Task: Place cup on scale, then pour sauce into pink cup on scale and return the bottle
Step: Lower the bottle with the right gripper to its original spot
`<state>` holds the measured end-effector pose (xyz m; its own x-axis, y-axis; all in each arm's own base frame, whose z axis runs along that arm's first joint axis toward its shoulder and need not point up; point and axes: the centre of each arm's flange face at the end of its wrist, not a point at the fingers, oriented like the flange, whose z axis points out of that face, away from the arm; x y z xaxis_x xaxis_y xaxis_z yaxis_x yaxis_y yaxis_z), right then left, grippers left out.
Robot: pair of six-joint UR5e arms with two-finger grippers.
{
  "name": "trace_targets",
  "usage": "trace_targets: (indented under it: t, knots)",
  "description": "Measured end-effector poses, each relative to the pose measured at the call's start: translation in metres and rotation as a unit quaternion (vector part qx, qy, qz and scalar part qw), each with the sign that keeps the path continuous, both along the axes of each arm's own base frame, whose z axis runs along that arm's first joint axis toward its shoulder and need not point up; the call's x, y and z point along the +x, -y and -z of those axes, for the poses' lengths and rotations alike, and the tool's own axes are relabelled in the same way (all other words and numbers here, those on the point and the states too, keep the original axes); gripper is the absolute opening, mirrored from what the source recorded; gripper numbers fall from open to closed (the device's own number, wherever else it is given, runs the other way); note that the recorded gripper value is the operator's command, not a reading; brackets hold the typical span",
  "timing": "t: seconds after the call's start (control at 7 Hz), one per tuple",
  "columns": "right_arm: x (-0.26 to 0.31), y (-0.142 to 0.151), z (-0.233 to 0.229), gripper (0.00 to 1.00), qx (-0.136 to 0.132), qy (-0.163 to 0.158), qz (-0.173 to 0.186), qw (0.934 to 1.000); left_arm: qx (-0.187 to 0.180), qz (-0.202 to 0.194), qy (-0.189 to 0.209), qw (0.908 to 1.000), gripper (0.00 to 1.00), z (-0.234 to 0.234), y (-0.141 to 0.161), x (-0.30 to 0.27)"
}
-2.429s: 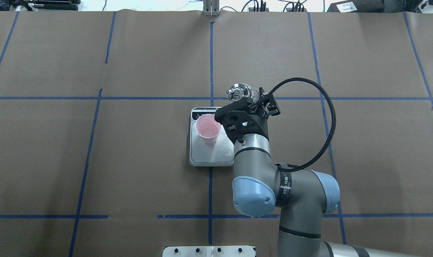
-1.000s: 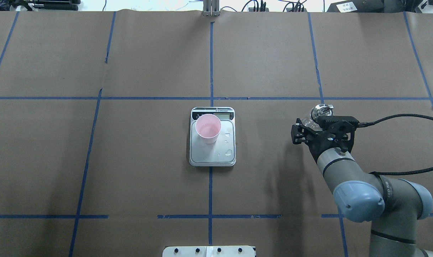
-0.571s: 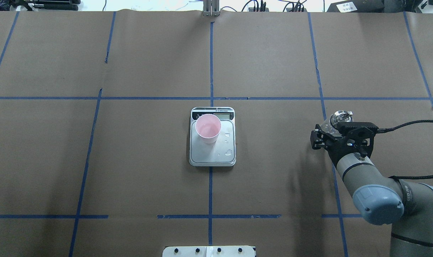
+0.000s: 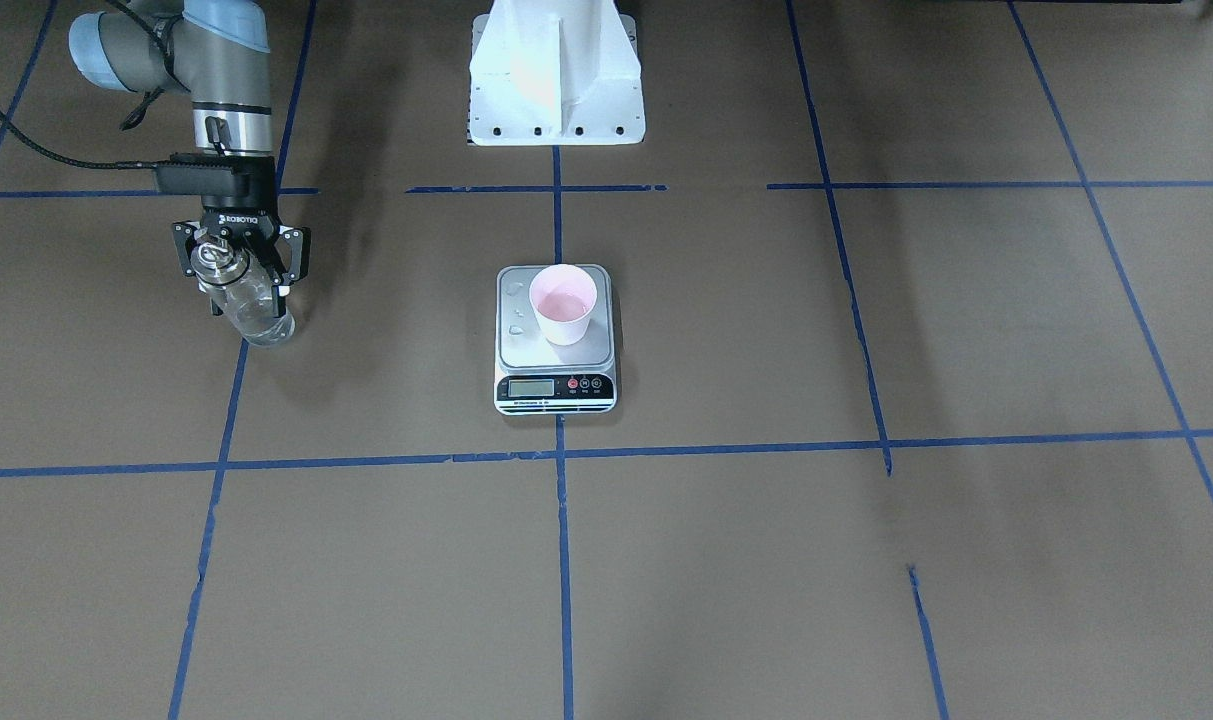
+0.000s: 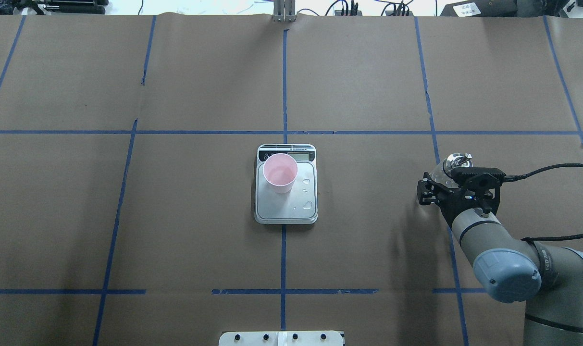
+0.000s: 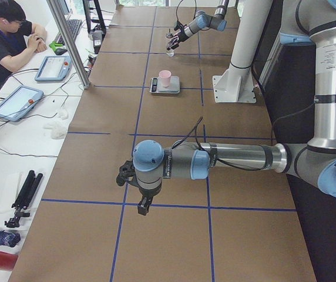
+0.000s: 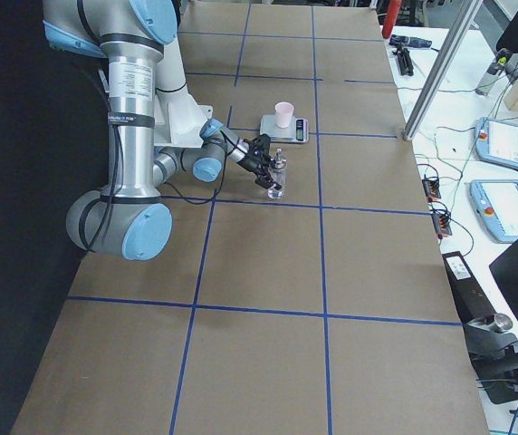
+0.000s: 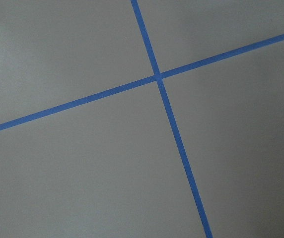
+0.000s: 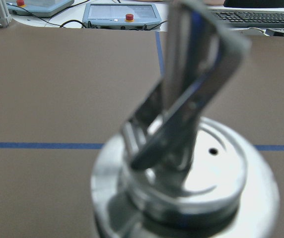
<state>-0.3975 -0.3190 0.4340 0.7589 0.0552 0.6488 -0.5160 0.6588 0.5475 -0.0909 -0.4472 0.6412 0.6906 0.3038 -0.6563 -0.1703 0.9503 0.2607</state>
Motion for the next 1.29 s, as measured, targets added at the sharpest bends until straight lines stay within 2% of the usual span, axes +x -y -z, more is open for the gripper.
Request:
trace_targets:
  t: [0.14,0.29,0.71,0.86,1.0,1.14,1.29]
  knots:
    - [-0.001,0.000,-0.001,0.18,-0.002,0.000,0.002,1.0000,0.000,0.000,0.000,1.0000,1.00,0.000,0.000,0.000]
    - [-0.001,-0.001,-0.002,0.43,-0.004,0.000,0.003,1.0000,0.000,0.000,0.000,1.0000,1.00,0.000,0.000,0.000]
    - [-0.004,-0.001,-0.010,0.45,-0.009,-0.008,0.008,0.9999,0.000,0.001,-0.001,1.0000,1.00,0.000,0.000,0.000]
    - [-0.005,-0.001,-0.012,0.53,-0.011,-0.009,0.012,0.9998,0.000,0.000,0.000,1.0000,1.00,0.000,0.000,0.000]
    - [-0.006,-0.001,-0.012,0.72,-0.014,-0.009,0.015,0.9997,0.000,0.000,-0.001,1.0000,1.00,0.000,0.000,0.000]
    - [-0.006,-0.001,-0.012,1.00,-0.016,-0.008,0.017,0.9997,0.000,0.000,-0.001,1.0000,1.00,0.001,0.000,0.000]
    - [-0.006,-0.001,-0.012,1.00,-0.017,-0.007,0.018,0.9997,0.001,0.000,-0.001,1.0000,1.00,0.001,0.000,0.000]
